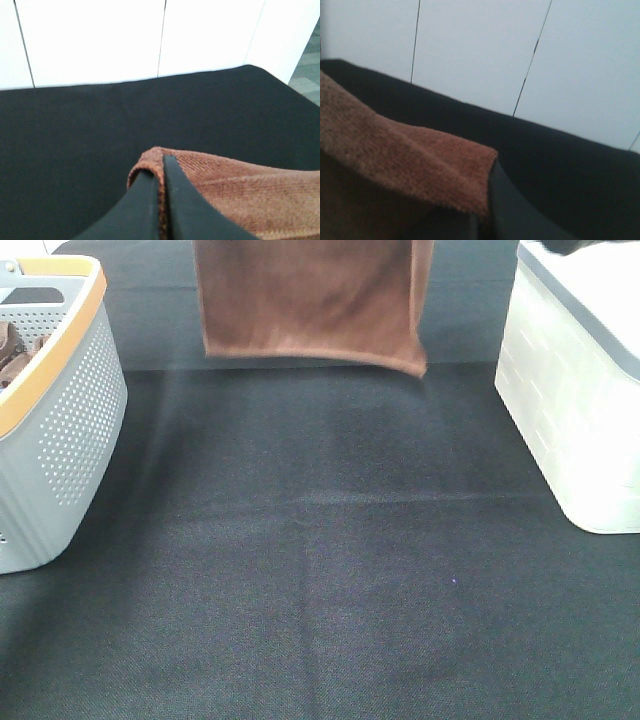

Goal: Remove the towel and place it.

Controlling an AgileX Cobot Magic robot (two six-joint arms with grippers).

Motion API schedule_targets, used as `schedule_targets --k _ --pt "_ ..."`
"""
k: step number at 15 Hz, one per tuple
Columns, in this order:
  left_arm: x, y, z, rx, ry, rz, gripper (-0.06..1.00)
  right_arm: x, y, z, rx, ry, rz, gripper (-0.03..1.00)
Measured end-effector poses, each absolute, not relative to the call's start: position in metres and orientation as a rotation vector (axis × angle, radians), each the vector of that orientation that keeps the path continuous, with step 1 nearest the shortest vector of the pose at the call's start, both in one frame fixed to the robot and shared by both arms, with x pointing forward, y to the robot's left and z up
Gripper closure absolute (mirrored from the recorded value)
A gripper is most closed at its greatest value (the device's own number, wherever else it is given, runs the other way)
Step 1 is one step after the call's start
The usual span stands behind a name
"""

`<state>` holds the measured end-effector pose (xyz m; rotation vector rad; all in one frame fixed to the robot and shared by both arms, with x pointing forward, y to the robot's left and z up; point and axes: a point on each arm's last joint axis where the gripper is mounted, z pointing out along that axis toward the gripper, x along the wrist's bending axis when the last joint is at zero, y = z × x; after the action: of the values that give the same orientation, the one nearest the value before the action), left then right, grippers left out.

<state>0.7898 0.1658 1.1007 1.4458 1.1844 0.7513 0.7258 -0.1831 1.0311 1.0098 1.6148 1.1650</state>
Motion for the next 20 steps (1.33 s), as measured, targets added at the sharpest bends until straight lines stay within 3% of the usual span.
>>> schedule_targets --k 5,11,20 --pt "0.784 0.157 1.040 1.762 1.357 0.452 0.94 0.719 -0.189 0.995 1.227 1.874 0.921 0.97" --pt "0.752 0.154 1.018 2.052 1.506 0.071 0.94 0.680 -0.197 1.014 1.565 2.100 0.699 0.97" --pt "0.736 0.124 1.038 2.096 1.491 0.141 0.94 0.656 -0.192 1.012 1.687 2.341 0.557 0.97"
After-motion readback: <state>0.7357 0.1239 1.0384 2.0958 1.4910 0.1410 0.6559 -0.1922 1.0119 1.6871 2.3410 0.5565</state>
